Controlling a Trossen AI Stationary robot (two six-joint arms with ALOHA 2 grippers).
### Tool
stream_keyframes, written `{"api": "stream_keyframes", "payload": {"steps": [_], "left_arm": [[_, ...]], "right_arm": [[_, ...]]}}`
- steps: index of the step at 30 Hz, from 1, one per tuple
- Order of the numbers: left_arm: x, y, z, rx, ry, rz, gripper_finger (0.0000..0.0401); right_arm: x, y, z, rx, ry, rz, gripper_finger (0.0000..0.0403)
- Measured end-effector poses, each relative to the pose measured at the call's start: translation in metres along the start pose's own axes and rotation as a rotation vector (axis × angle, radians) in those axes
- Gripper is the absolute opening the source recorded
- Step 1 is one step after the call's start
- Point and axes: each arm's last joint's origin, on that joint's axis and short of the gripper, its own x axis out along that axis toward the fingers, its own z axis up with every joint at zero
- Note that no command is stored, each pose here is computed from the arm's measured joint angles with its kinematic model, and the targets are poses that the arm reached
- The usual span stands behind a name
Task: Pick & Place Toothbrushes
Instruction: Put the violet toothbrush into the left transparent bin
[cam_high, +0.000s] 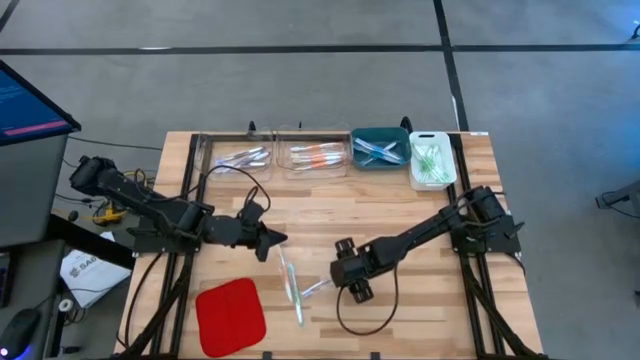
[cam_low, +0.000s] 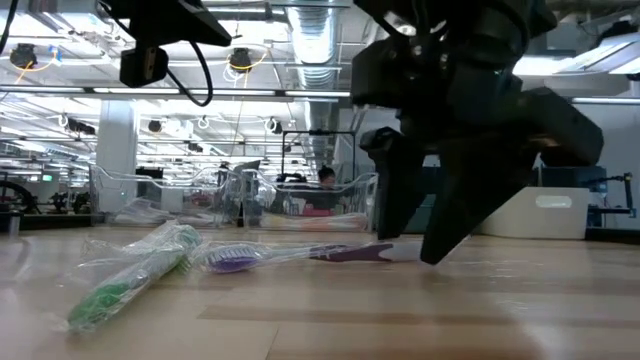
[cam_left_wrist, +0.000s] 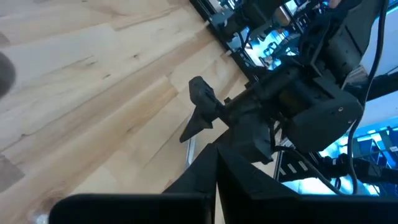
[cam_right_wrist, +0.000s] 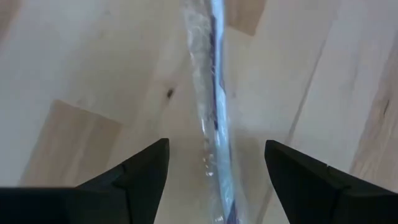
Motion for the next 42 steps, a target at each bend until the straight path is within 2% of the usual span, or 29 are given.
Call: {"api": "stream_keyframes", "payload": {"steps": [6,11,16,23,29,35,39,42], "left_arm": [[0.001,0.000,0.002,-0.007,-0.009,-0.003,0.0002],[0.001,-0.001,0.002,-0.013,-0.012,-0.008,0.0002],[0.001,-0.002,0.003,-0.019,-0.017,-0.019,0.0002],[-0.001,-0.007,0.002,-0.052,-0.025,-0.068,0.0002],[-0.004,-0.018,0.004,-0.077,-0.056,-0.169,0.0002],[-0.024,-0.030,0.022,-0.054,-0.169,-0.313,0.0002],[-0.044,-0.033,0.033,0.034,-0.205,-0.404,0.0002],[-0.058,-0.034,0.038,0.163,-0.194,-0.488,0.0002]], "right_arm": [[0.003,-0.008,-0.005,0.039,0.013,0.009,0.0258],[0.008,-0.017,-0.012,0.072,0.010,0.074,0.0225],[0.013,-0.019,-0.017,0.077,0.033,0.072,0.0154],[0.014,-0.021,-0.018,0.080,0.040,0.060,0.0021],[0.010,-0.024,-0.012,0.149,0.069,0.060,0.0025],[-0.011,-0.033,0.006,0.202,0.164,0.051,0.0011],[-0.034,-0.045,0.026,0.255,0.155,0.041,0.0009],[-0.054,-0.056,0.041,0.319,0.146,0.032,0.0009]]}}
